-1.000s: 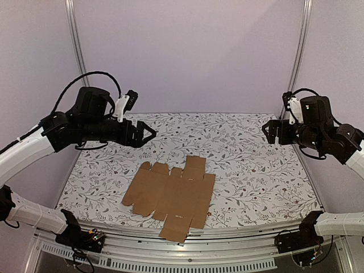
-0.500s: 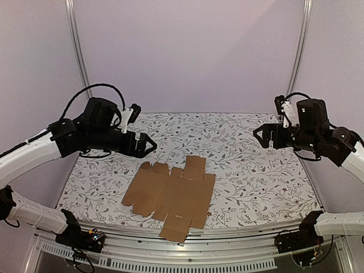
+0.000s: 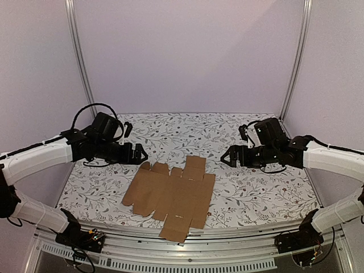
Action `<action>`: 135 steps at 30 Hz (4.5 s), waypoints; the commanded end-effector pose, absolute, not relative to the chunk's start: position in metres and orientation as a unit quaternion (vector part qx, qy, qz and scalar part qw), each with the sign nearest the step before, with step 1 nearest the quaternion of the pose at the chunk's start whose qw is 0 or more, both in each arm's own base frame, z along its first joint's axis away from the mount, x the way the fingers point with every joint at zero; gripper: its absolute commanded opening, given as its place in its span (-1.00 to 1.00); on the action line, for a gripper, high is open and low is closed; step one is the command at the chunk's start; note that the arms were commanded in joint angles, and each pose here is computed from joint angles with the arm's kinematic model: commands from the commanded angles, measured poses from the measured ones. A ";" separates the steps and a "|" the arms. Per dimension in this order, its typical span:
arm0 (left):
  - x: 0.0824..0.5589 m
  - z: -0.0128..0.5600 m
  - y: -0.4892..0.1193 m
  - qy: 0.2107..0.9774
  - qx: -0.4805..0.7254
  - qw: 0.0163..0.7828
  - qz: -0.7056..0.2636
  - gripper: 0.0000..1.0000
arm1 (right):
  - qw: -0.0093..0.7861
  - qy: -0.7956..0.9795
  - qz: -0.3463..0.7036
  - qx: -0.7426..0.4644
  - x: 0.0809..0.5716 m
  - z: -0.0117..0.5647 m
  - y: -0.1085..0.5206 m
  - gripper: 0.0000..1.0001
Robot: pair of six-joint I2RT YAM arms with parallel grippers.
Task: Fold the paper box
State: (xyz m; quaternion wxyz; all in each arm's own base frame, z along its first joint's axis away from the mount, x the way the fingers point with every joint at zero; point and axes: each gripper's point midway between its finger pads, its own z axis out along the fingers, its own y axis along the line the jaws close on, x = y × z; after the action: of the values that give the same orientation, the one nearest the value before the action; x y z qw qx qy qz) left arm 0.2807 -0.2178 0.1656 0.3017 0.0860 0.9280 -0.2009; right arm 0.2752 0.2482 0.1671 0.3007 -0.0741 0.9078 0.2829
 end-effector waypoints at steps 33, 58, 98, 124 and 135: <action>0.275 0.006 -0.198 0.973 -0.003 0.123 -0.194 0.50 | 0.128 0.899 0.407 0.103 0.249 0.021 0.313 0.83; 0.259 -0.013 -0.198 0.979 -0.001 0.099 -0.181 0.39 | 0.095 0.842 0.516 0.127 0.240 0.013 0.347 0.49; 0.261 -0.006 -0.197 0.978 -0.003 0.107 -0.178 0.33 | 0.102 0.793 0.574 0.178 0.236 0.011 0.334 -1.00; 0.286 0.187 -0.199 0.929 0.037 0.286 -0.233 0.69 | 0.138 0.871 0.471 -0.017 0.264 0.102 0.350 -1.00; 0.273 0.233 -0.201 0.903 0.054 0.323 -0.277 0.77 | 0.203 0.915 0.273 -0.215 0.281 0.178 0.311 -1.00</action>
State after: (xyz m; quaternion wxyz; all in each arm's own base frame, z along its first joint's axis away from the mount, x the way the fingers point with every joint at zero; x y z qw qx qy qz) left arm 0.2832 -0.2012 0.2344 0.3347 0.0399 0.8997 -0.2772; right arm 0.2968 0.3507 0.1876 0.2262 -0.1282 0.8791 0.3994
